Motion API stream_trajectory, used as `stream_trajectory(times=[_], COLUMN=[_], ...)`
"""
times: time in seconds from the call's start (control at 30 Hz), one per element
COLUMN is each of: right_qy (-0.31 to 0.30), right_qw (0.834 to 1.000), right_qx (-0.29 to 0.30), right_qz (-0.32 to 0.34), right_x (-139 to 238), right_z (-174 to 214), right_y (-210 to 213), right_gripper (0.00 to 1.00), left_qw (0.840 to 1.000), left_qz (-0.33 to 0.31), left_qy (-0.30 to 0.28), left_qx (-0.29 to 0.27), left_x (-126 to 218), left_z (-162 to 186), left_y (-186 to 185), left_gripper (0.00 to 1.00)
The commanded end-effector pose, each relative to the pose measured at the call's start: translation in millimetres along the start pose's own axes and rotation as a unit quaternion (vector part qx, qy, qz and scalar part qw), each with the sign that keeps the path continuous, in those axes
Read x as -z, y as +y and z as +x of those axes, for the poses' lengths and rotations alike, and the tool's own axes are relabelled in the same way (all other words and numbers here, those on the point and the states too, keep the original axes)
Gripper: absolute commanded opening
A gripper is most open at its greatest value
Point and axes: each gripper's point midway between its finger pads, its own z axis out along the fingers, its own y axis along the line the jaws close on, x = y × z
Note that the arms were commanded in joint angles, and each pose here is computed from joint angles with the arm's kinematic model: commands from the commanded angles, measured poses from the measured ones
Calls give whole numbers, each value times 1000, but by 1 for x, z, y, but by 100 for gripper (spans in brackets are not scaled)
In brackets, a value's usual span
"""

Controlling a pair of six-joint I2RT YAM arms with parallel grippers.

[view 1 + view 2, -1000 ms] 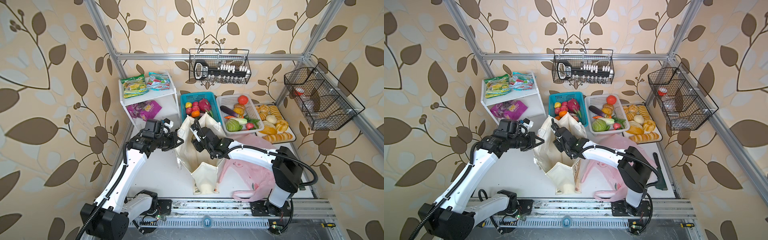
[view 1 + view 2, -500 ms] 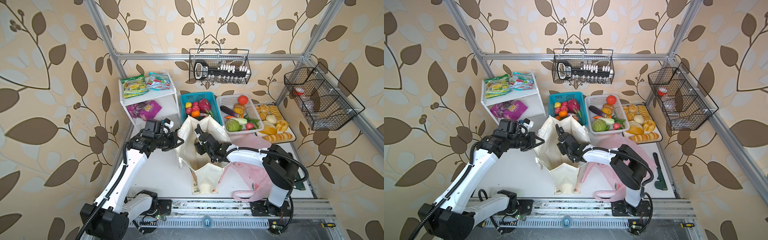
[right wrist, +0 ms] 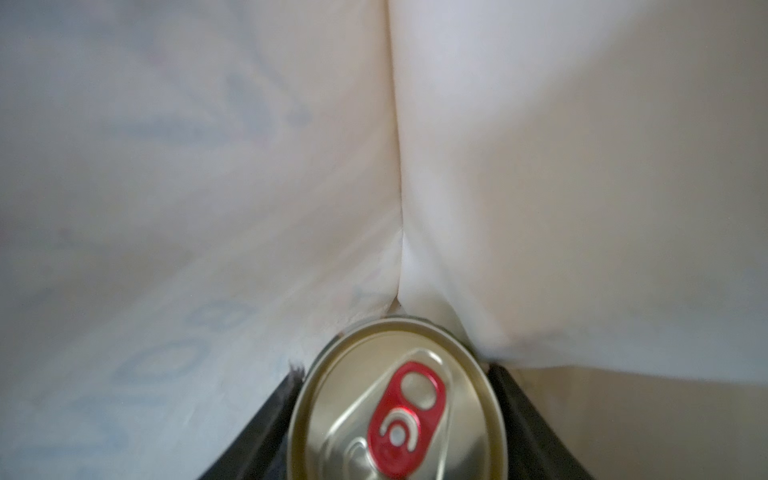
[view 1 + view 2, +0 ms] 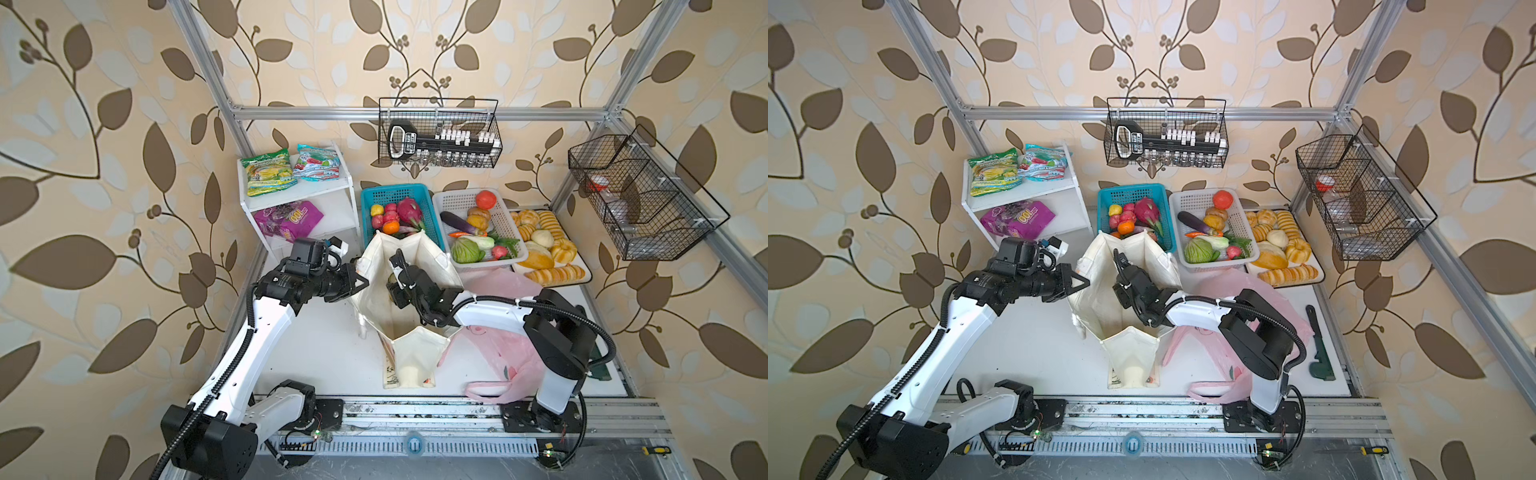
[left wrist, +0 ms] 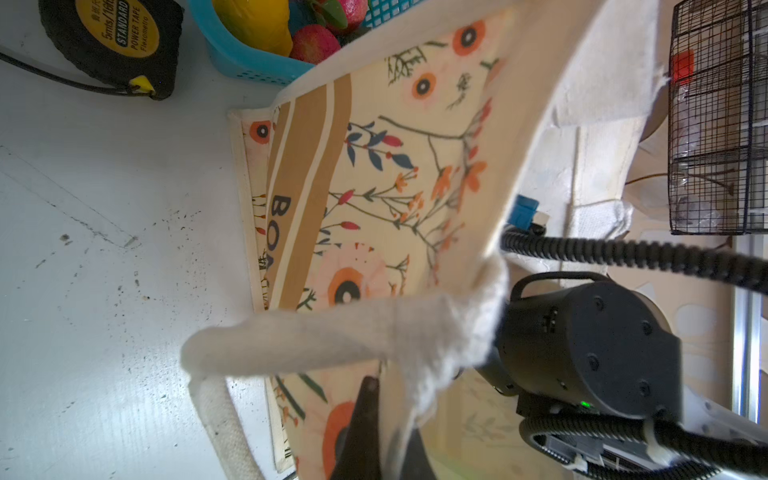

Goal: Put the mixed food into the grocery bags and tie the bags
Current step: 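Lower the can to the tote bag's bottom with the right gripper, left holding the handle, then open the right gripper and raise it out of the tote bag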

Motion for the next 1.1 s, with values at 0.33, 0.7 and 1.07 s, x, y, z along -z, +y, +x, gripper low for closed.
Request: stream_trajectory(times=[0.33,0.7,1.07], right_qy=[-3,-27,-25], right_qw=[1000,999,998], right_qx=[8,7,0], right_qz=[-3,-26,-61], right_x=[0,22,43], right_z=[11,-34,-59], right_y=[3,7,13], right_gripper=[41,68,83], left_qw=[999,999,999], left_qz=[24,29,32], left_qy=[-5,1,5], left_qx=[-24,-29,-30], left_x=[7,6,5], left_z=[-7,-5,-5], left_y=[-19,-20,-20], left_gripper=[0,0,0])
